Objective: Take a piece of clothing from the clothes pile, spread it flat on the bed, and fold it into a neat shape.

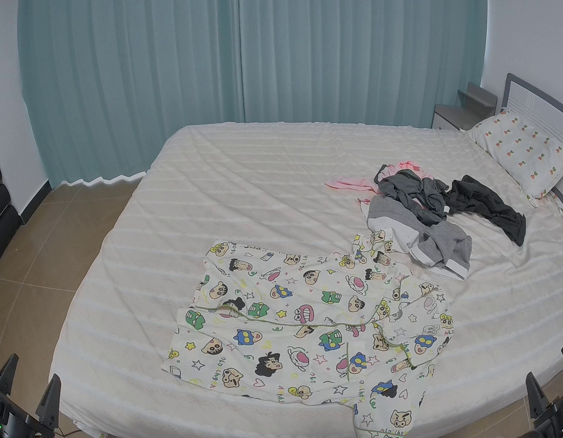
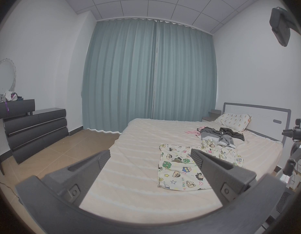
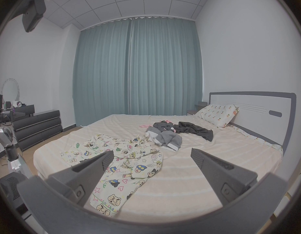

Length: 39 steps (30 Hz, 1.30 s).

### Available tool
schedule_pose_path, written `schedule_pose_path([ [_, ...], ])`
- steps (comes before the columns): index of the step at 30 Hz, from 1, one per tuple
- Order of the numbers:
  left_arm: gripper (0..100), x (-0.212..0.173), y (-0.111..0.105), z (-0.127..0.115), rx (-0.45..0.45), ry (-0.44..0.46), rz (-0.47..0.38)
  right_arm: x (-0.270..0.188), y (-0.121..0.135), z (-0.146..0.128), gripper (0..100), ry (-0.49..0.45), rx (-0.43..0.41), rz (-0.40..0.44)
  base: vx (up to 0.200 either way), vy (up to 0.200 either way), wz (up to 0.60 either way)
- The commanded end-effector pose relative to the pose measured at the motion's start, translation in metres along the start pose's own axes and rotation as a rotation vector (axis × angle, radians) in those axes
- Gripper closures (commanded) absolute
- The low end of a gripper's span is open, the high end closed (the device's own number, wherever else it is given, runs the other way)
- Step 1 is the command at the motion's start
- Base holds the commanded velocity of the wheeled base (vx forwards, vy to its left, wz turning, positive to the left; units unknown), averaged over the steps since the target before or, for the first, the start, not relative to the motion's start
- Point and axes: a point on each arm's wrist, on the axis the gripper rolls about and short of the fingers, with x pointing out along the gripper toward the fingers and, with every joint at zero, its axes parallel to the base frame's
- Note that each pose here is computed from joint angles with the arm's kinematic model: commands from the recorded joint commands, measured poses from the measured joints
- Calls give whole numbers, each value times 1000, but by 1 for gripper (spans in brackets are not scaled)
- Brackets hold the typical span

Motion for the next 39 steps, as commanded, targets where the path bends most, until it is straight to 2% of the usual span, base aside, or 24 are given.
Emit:
schedule_pose_path([
  [1,0,2,-2,-5,13,21,144,-1,0,-1,0,-9,0,-5,0,0,0],
  [5,0,1,-2,-5,26,5,181,-1,0,-1,0,-9,0,-5,0,0,0],
  [19,0,1,-2,-5,12,4,167,-1,0,-1,0,-25,10,-4,0,0,0],
  [27,0,1,-2,-6,-16,5,168,-1,0,-2,0,-13,14,-2,-200,0,0],
  [35,0,0,-3,0,-31,-22,166,-1,0,0,0,-26,16,-7,0,0,0],
  [36,0,-7,-5,30,-68,-114,137,-7,0,22,0,-111,27,0,0,0,0],
  [37,0,-9,-5,37,-81,-132,130,-10,0,31,0,-138,33,1,0,0,0],
  [38,0,-13,-7,67,-141,-160,92,-20,-1,77,0,-215,100,14,0,0,0],
  [39,0,-8,-7,74,-139,-102,75,-16,-2,91,0,-176,142,29,0,0,0],
])
